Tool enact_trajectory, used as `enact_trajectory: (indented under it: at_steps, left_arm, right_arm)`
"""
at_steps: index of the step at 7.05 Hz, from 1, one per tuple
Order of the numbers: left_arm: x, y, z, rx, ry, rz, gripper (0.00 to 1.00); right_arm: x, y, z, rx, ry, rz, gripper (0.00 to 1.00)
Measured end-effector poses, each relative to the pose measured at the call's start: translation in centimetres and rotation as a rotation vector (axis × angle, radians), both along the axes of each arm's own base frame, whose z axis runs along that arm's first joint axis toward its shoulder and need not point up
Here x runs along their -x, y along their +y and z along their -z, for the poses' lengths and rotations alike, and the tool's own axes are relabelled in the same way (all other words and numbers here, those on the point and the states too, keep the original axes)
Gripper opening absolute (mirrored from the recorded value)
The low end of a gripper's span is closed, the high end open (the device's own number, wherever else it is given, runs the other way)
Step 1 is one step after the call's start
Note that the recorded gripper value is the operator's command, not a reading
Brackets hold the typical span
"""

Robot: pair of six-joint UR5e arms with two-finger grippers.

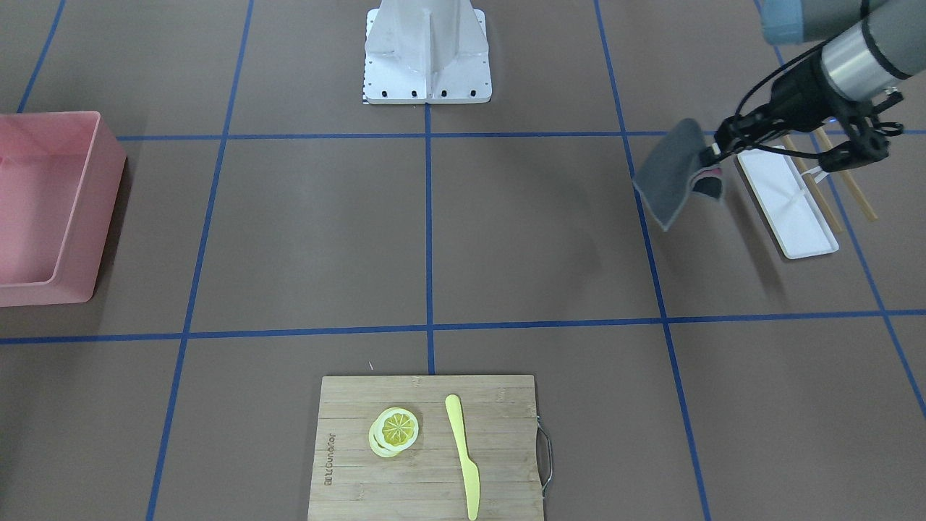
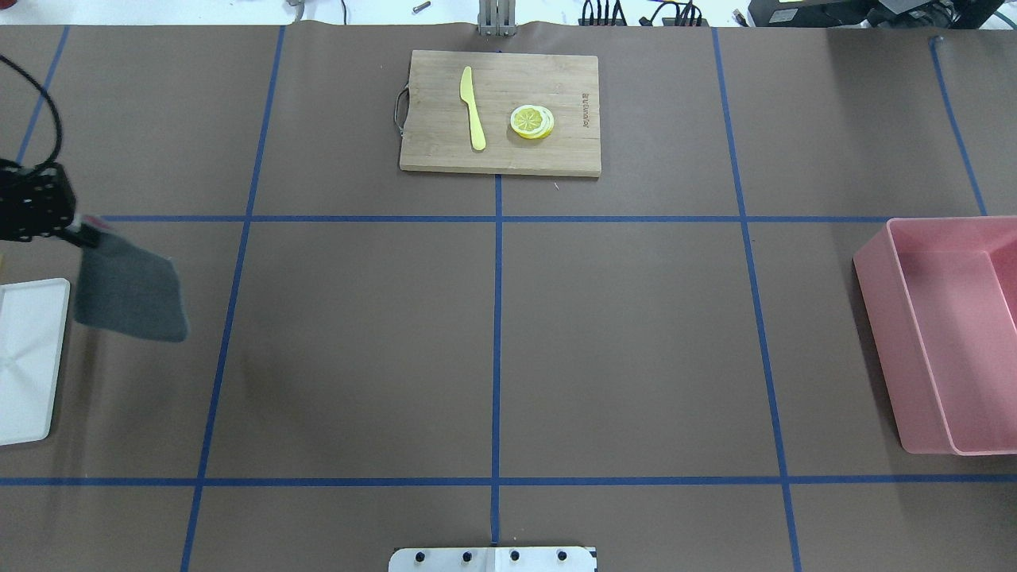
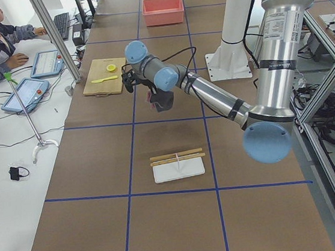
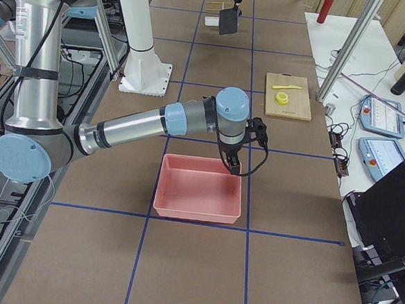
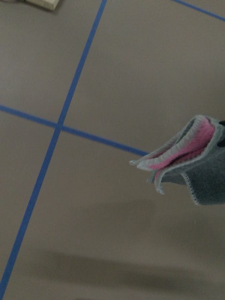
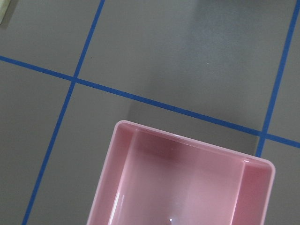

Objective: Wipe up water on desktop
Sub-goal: 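Carry the grey cloth toward the cutting board while the right arm approaches, then reach the right gripper toward the cloth hanging from the left gripper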

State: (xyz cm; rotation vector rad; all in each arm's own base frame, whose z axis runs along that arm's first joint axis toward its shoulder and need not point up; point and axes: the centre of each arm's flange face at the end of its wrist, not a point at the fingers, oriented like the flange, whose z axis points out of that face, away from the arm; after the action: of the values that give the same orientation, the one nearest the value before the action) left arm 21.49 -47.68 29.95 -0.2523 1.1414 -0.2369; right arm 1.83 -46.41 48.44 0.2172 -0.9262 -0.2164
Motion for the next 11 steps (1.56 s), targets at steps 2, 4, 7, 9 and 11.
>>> enact_trajectory:
  at_steps: [2,4,7,9,11]
  left_arm:
    - [-7.9,0.5,7.4,0.010,0.004,0.013,0.00]
    - [-12.5,-0.6,11.9,0.050,0.011,0.037,0.00]
    - [-16.7,-1.9,15.6,0.061,0.006,0.072,0.00]
    - [-18.1,-3.1,18.0,0.120,0.014,0.117,0.00]
    - [-20.6,-5.0,20.3,0.193,0.041,0.187,0.00]
  right_arm:
    - [5.8,-0.6,3.5,0.059,-0.060,-0.022,1.00]
    - [13.0,-0.9,7.7,0.104,-0.109,-0.080,1.00]
    - [25.3,-0.2,14.8,0.155,-0.136,-0.159,1.00]
    - [31.9,1.6,19.3,0.189,-0.168,-0.204,1.00]
    - [37.2,3.7,23.5,0.198,-0.211,-0.244,1.00]
